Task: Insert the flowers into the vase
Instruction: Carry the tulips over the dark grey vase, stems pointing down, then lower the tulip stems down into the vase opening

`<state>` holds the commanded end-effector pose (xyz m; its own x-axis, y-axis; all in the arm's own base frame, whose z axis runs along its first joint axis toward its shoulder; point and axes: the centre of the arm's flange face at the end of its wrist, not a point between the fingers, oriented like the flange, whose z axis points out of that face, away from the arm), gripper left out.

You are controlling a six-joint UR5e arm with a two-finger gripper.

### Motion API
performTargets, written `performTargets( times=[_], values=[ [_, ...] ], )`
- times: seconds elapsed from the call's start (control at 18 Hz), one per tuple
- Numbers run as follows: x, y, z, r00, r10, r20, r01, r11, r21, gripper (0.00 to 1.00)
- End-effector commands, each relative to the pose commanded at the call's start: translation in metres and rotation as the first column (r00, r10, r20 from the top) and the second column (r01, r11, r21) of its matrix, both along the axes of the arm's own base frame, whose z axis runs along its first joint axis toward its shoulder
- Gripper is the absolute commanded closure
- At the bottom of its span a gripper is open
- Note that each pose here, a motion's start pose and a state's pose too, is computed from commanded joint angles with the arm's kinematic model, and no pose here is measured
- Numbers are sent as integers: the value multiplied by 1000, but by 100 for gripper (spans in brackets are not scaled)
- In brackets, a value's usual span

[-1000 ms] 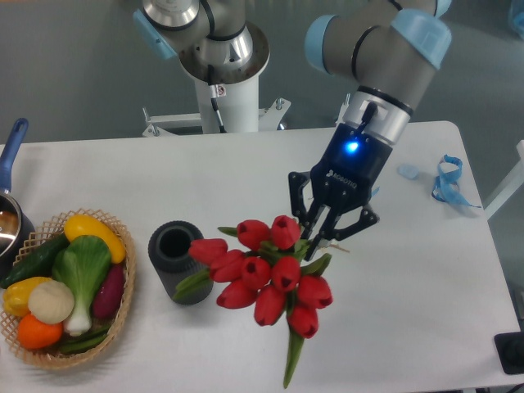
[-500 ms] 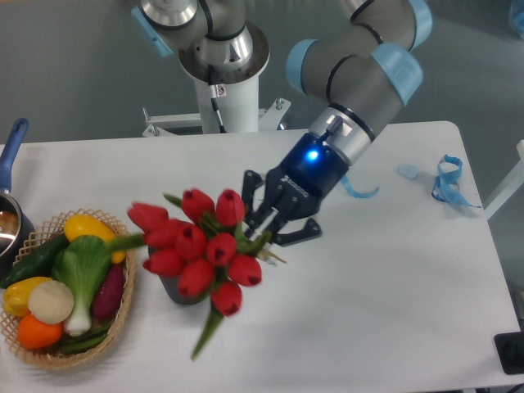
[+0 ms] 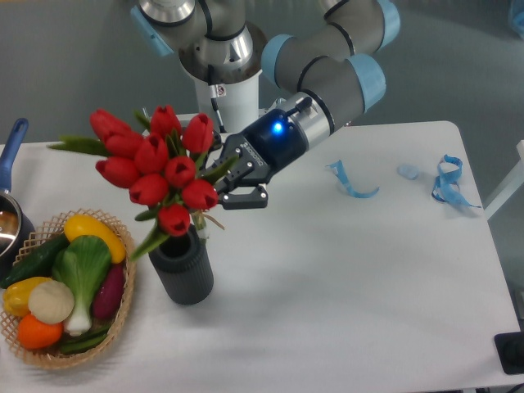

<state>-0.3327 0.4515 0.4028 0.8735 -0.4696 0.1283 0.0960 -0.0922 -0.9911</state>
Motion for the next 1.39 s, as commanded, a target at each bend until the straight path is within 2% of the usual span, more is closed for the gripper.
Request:
performTargets(
  times=[0.17,0.5,0.89,1.39],
  values=[
    [3,2,-2,1000,-16,16,15,999,30,90],
    [5,7,-5,1000,-28,0,28,999,45,90],
    [7,24,-36,998,-57,4,56,998,40,90],
    [14,23,-69,997,-61,57,60,998,4,89]
  ],
)
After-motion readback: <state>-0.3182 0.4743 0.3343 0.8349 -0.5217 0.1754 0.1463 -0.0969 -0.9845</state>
